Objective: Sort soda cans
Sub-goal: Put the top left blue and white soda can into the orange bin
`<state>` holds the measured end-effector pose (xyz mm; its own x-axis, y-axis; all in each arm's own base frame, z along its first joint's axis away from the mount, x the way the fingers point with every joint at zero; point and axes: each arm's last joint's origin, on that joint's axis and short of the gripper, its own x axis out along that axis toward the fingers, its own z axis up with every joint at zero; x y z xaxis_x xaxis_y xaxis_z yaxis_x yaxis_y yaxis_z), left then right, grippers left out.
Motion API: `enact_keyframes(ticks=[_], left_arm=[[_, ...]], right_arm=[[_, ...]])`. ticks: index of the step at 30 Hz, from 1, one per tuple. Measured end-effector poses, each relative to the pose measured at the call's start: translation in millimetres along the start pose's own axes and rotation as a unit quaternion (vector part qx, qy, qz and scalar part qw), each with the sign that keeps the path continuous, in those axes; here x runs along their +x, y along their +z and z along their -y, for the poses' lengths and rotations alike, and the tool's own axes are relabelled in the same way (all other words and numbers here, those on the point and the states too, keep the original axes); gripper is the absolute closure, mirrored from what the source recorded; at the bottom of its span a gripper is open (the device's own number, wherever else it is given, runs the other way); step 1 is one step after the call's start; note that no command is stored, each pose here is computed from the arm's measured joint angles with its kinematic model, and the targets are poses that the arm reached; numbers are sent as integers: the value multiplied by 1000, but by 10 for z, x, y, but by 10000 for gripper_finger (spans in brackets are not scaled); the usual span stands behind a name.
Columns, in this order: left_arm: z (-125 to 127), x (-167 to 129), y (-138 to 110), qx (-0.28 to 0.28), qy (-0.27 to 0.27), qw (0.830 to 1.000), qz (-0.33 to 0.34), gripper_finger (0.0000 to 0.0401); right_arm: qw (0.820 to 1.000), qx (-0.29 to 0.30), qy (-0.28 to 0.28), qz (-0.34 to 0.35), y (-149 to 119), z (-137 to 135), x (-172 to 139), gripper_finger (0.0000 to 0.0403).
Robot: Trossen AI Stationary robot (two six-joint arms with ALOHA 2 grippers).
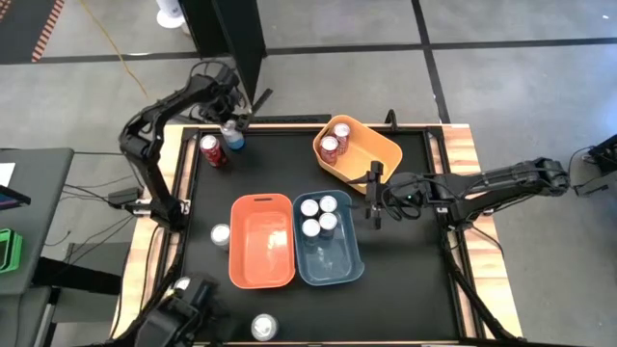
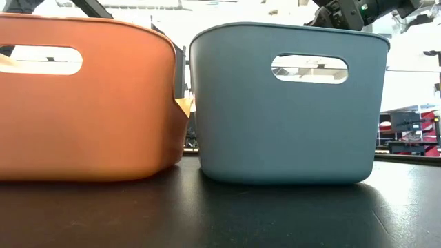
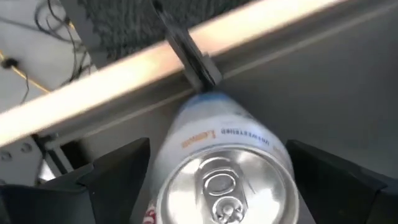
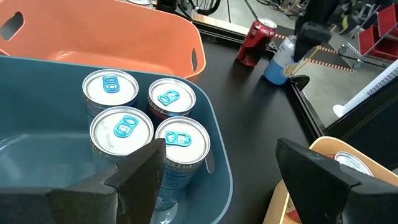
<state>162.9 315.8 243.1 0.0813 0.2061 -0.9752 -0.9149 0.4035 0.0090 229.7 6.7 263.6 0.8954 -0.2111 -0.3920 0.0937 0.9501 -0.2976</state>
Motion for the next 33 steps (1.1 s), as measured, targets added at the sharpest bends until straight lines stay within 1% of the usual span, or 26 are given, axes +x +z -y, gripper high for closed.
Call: enact_keyframes(ticks=[4, 11, 14, 18, 23, 30, 33], left_arm=[[14, 131, 12, 8, -5, 1000, -22, 30], [24, 149, 8, 15, -8, 999, -28, 32], [23, 148, -9, 20, -8, 999, -37, 44], [23, 145, -29, 27, -7, 999, -47, 71], [25, 146, -13, 27, -8, 999, -38, 99], [26, 147, -10, 27, -9, 999, -37, 101], [65, 143, -18, 30, -23, 998, -40, 105]], right_arm=[[1000, 0, 0, 0, 0, 0, 0, 80], [1000, -2, 0, 0, 1, 0, 0, 80], [1000, -3, 0, 0, 1, 1, 0, 80], [1000, -4, 0, 0, 0, 1, 1, 80], [1000, -4, 0, 0, 0, 1, 1, 80], [1000, -3, 0, 0, 0, 1, 1, 80], [1000, -3, 0, 0, 1, 1, 1, 80]])
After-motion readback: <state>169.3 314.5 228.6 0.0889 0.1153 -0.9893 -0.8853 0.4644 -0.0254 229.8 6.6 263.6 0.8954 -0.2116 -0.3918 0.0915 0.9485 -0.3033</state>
